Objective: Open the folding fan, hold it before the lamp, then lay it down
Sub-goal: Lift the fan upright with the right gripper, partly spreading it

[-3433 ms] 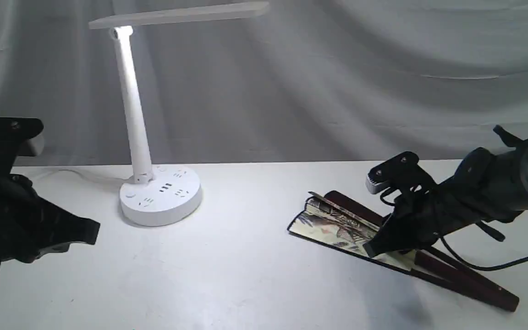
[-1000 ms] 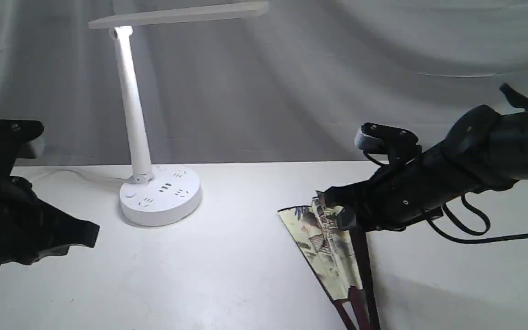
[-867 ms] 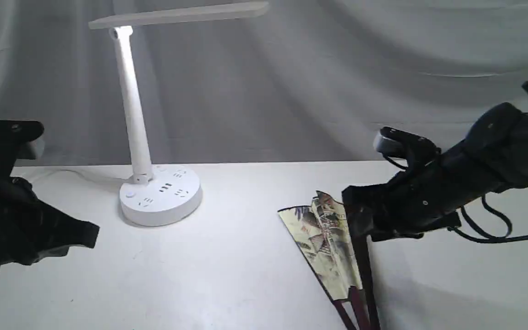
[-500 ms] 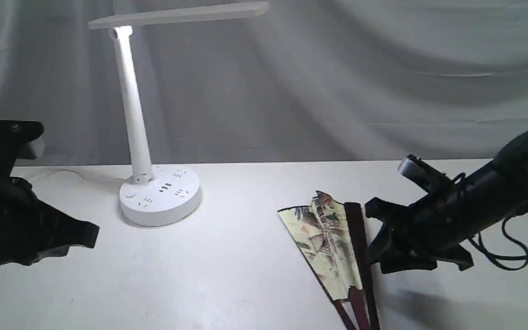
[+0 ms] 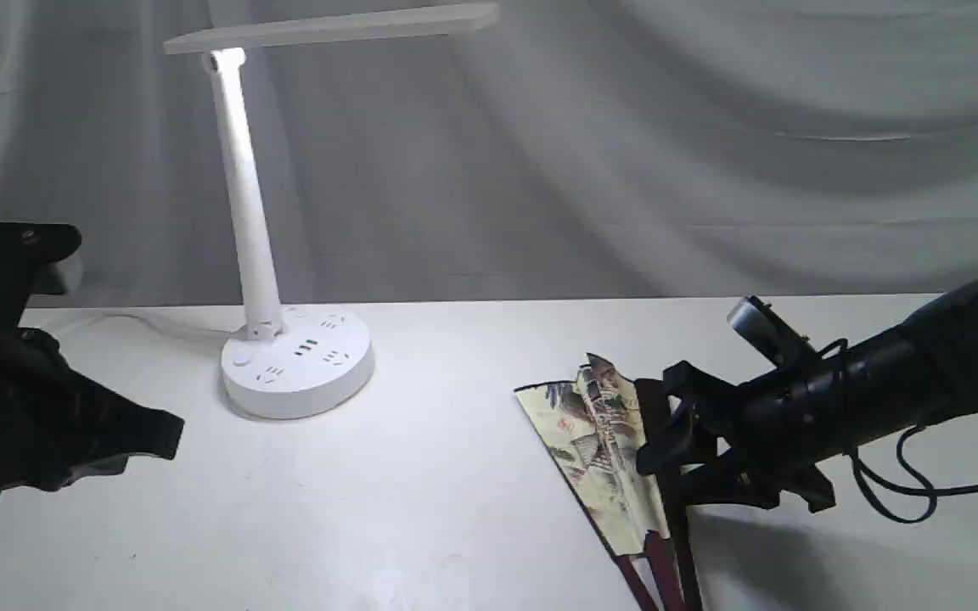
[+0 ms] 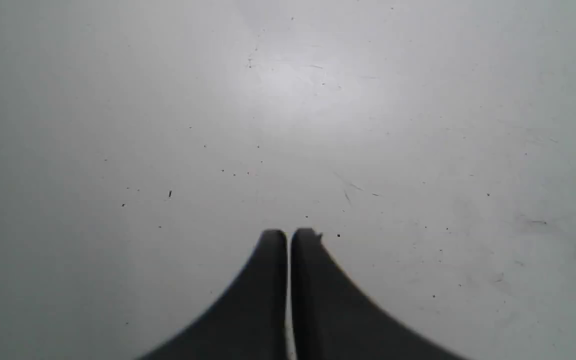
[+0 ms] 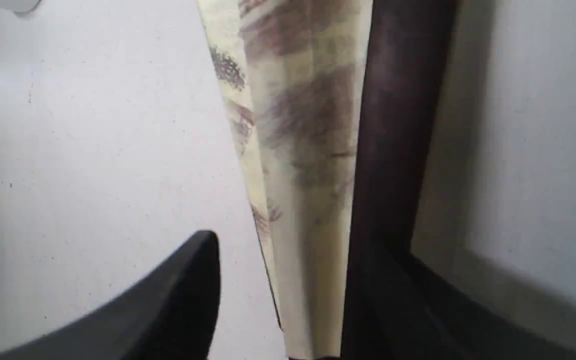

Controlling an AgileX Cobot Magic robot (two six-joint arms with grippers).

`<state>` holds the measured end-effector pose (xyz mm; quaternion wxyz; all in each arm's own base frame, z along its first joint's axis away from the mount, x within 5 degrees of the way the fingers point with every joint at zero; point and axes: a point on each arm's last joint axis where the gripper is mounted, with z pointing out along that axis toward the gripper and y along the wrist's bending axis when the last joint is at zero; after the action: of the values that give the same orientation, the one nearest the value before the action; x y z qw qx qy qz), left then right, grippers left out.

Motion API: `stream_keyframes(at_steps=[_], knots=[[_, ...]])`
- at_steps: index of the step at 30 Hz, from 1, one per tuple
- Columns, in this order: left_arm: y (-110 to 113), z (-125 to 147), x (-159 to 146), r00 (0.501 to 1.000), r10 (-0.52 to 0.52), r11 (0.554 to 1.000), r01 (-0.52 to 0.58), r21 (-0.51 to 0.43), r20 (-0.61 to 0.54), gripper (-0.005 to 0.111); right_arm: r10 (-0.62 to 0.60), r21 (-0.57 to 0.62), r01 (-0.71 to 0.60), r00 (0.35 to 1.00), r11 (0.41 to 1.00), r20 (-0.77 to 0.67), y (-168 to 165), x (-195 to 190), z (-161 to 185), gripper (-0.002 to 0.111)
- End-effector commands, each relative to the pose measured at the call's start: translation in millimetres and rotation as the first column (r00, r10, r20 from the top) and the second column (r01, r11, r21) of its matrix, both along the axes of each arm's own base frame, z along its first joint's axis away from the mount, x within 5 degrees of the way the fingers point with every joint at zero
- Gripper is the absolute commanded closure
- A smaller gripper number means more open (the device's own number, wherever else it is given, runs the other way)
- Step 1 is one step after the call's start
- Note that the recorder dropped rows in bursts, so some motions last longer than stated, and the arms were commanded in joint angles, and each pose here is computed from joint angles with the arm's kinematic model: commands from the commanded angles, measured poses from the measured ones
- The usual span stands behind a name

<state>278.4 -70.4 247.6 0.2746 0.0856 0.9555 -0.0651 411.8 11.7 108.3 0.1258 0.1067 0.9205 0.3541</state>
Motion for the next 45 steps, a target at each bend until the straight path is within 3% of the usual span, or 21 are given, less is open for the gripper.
stream_keyframes(at_steps=[1,7,14,22,33,37,45], knots=[[-2,2,0,1.0,-0.002,1.0,0.002,-0.012,0.005,0.107,0.039,-0.08,-0.036,0.999,0.996,0.03,-5,-1,-5,0.061],[-2,2,0,1.0,-0.002,1.0,0.002,-0.012,0.005,0.107,0.037,-0.101,-0.03,0.997,0.994,0.074,-6,0,7,0.061],[-2,2,0,1.0,-0.002,1.0,0.002,-0.013,0.007,0.107,0.029,-0.118,-0.022,0.998,0.993,0.061,-7,2,-4,0.062],[-3,3,2,1.0,0.0,1.0,0.0,-0.016,0.023,0.107,0.006,-0.047,-0.006,1.0,0.999,-0.008,-2,0,-27,0.062],[-3,3,2,1.0,0.0,1.0,0.0,-0.016,0.026,0.107,0.027,0.025,-0.028,0.999,0.999,0.035,2,2,-28,0.062],[-3,4,3,0.999,0.002,1.0,-0.001,-0.019,0.041,0.107,0.057,0.052,-0.059,0.998,0.997,0.03,4,0,-26,0.072],[-3,7,6,0.996,0.007,1.0,-0.004,-0.028,0.085,0.107,0.078,0.075,-0.081,0.996,0.994,0.053,6,0,-23,0.108]])
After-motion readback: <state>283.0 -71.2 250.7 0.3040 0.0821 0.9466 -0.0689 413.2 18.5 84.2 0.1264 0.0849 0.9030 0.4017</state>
